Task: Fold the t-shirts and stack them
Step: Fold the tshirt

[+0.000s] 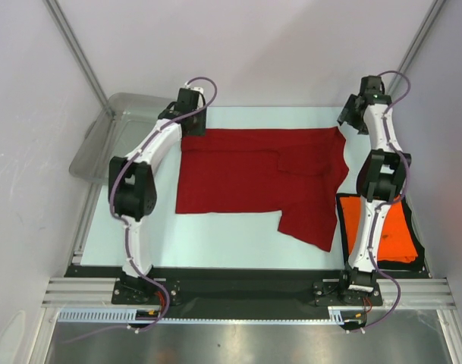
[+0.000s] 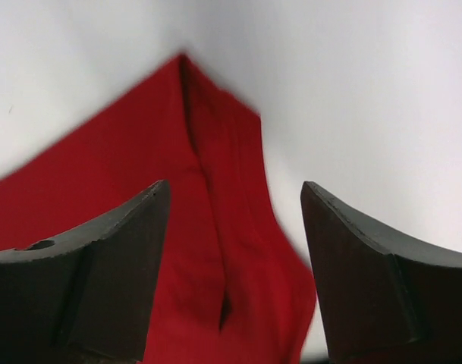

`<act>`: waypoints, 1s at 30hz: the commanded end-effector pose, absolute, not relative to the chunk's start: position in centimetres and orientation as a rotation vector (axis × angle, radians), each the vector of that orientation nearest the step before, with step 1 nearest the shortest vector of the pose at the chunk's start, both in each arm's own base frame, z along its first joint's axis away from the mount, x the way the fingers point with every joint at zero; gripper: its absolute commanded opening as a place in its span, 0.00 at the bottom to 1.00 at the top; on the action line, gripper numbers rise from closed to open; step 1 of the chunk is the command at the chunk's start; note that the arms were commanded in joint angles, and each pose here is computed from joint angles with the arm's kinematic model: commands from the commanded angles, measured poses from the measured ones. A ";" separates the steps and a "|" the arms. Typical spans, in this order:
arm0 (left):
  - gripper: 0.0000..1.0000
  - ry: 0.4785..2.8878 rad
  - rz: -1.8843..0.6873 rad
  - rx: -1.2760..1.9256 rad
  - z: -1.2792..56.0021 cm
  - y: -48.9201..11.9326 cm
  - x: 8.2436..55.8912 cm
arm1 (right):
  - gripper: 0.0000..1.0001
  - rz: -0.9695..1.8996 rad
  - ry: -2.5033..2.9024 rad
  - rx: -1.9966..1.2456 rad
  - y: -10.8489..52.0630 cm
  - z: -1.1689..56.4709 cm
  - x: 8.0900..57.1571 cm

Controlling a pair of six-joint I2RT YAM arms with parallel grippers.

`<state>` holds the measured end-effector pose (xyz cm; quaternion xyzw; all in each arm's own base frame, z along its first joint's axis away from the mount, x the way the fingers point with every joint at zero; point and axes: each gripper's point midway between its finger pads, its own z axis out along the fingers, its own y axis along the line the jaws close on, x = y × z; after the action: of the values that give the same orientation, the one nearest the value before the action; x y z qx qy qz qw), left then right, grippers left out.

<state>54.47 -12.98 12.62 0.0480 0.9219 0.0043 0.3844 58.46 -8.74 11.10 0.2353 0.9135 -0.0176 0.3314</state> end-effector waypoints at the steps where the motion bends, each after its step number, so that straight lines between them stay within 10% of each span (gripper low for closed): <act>1: 0.49 2.248 -0.245 0.044 20.1 -16.4 50.4 | 0.74 0.014 2.380 0.692 -5.4 18.9 52.8; 17: 0.51 2.384 -0.502 -0.264 14.6 -13.6 30.9 | 0.64 0.510 2.591 0.414 10.6 13.4 28.2; 24: 0.48 2.417 -0.608 -0.294 13.6 -13.9 28.2 | 0.63 0.470 2.550 0.464 6.2 13.9 33.6; 30: 0.40 2.321 -0.909 -0.147 15.6 -18.1 28.7 | 0.43 0.556 2.548 0.512 5.2 12.3 39.0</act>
<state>27.46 -14.96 12.58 -0.0905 0.9167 -0.2548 0.2941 35.94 4.08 10.51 0.2186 0.9395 0.1681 0.2032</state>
